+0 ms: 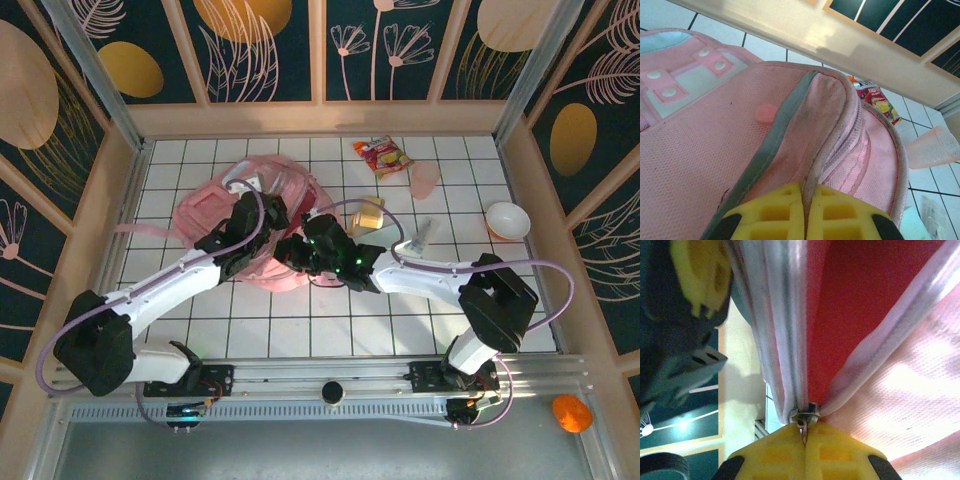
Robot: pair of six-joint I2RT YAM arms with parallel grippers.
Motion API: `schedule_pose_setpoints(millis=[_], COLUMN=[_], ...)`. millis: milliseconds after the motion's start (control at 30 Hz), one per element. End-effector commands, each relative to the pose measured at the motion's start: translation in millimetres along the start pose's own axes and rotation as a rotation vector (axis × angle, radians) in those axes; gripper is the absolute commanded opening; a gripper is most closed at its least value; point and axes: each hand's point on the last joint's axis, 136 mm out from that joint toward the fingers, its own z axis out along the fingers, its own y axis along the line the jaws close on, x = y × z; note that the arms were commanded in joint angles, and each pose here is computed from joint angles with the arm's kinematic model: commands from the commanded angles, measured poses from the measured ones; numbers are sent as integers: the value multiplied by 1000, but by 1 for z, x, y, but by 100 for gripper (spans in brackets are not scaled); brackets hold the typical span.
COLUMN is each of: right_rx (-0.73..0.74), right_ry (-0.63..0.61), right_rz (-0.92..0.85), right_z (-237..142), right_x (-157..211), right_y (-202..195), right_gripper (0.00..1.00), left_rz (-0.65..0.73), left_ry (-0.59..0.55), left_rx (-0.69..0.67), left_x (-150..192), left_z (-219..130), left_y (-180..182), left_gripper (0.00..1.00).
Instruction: Pack the student bag
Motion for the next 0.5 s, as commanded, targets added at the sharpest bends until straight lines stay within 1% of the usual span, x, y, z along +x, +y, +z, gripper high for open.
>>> schedule_pose_setpoints(millis=[0, 133, 167, 200, 233, 267, 300, 367, 467], right_rx=[-17, -15, -10, -5, 1, 9, 10, 9, -5], right_ry=[164, 135, 122, 103, 86, 65, 52, 36, 6], right_rz=[16, 1, -7, -17, -27, -33, -40, -52, -58], right_z=[5, -1, -5, -10, -15, -22, -29, -43, -65], right_x=[44, 38, 34, 29, 25, 18, 13, 2, -21], right_y=[5, 5, 5, 7, 8, 8, 9, 10, 14], right_gripper=[0, 1, 10, 22, 32, 39, 44, 49, 53], left_rz=[-93, -26, 3, 39, 67, 101, 142, 225, 374], left_ry=[-236, -218, -218, -220, -224, -229, -235, -242, -233], left_rx=[177, 222, 237, 246, 247, 244, 244, 252, 296], left_x=[-74, -70, -70, -69, -69, -68, -67, -64, -53], left_z=[-17, -19, -21, -24, -26, -28, -31, -35, -42], left_y=[-56, -65, -67, -67, -66, -64, -63, -62, -64], left_gripper=[0, 0, 0, 0, 0, 0, 0, 0, 0])
